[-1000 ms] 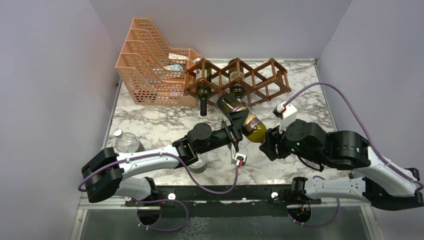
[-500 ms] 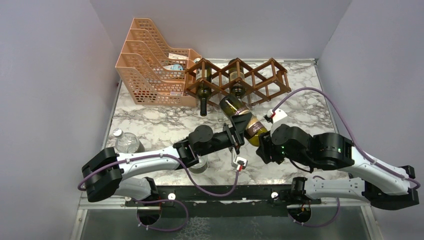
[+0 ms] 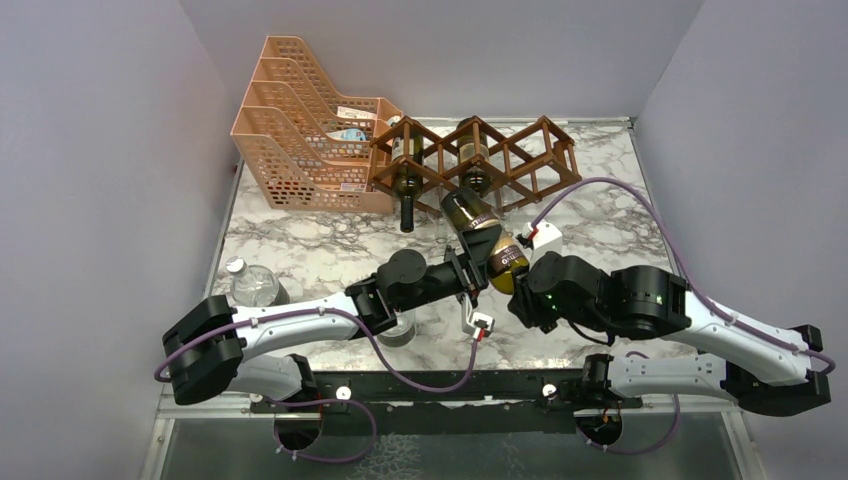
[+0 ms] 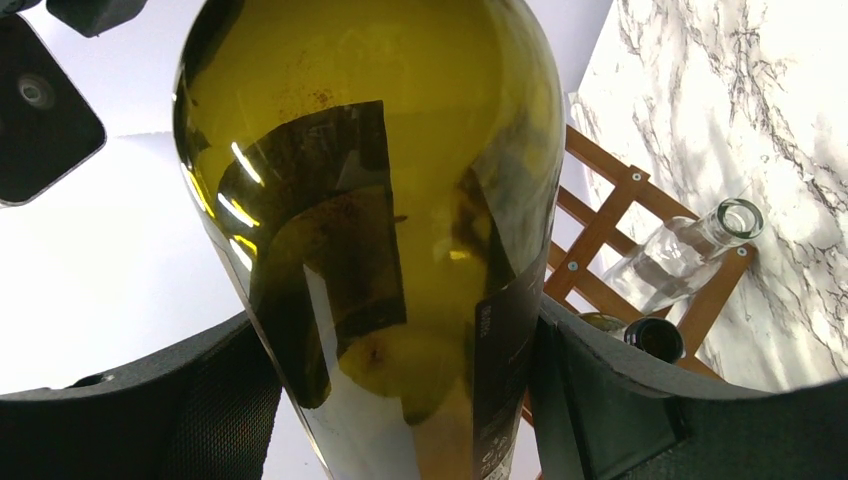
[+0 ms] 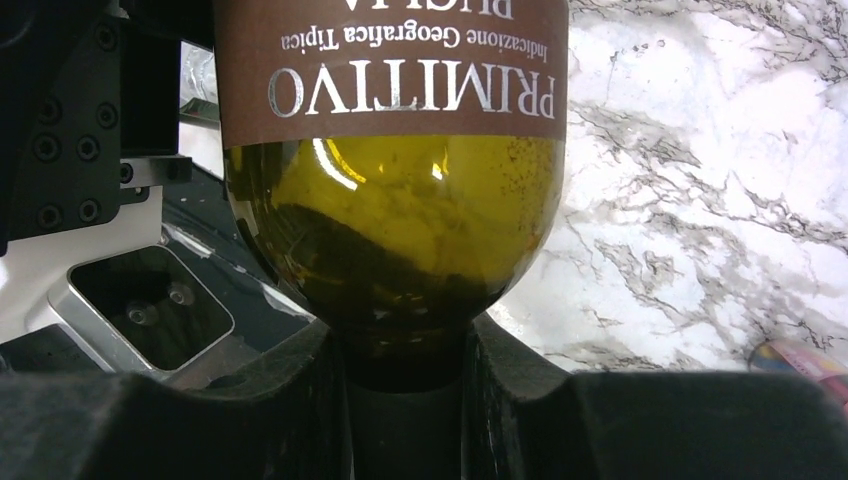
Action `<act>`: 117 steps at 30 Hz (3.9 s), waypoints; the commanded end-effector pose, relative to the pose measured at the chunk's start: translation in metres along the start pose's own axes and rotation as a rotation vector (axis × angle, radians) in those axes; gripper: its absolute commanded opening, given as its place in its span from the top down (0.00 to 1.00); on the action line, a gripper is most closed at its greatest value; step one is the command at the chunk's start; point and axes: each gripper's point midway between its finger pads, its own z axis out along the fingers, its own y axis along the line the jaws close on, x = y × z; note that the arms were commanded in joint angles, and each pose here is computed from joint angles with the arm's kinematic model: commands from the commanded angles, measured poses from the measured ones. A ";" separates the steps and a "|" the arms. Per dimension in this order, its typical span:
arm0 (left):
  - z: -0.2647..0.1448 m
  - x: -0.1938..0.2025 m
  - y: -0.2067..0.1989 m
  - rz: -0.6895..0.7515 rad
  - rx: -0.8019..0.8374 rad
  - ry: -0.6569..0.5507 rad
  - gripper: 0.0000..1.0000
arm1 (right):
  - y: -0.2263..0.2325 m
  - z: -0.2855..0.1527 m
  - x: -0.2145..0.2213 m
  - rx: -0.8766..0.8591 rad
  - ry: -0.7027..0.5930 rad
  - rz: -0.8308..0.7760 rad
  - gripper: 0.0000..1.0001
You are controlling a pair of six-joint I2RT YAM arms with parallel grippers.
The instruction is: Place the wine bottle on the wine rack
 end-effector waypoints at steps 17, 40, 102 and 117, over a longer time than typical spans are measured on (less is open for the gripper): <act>-0.007 0.004 0.061 -0.012 -0.189 0.029 0.01 | -0.019 -0.013 -0.076 0.162 -0.274 -0.030 0.99; -0.050 0.041 0.059 -0.529 -0.313 0.214 0.01 | -0.097 0.041 -0.103 0.354 -0.242 0.080 0.99; -0.101 0.070 0.110 -1.488 -0.693 0.301 0.01 | -0.156 0.103 -0.052 0.520 -0.183 0.371 0.99; -0.100 0.050 0.105 -1.646 -0.514 0.316 0.01 | -0.169 0.146 -0.102 0.326 -0.282 0.281 0.99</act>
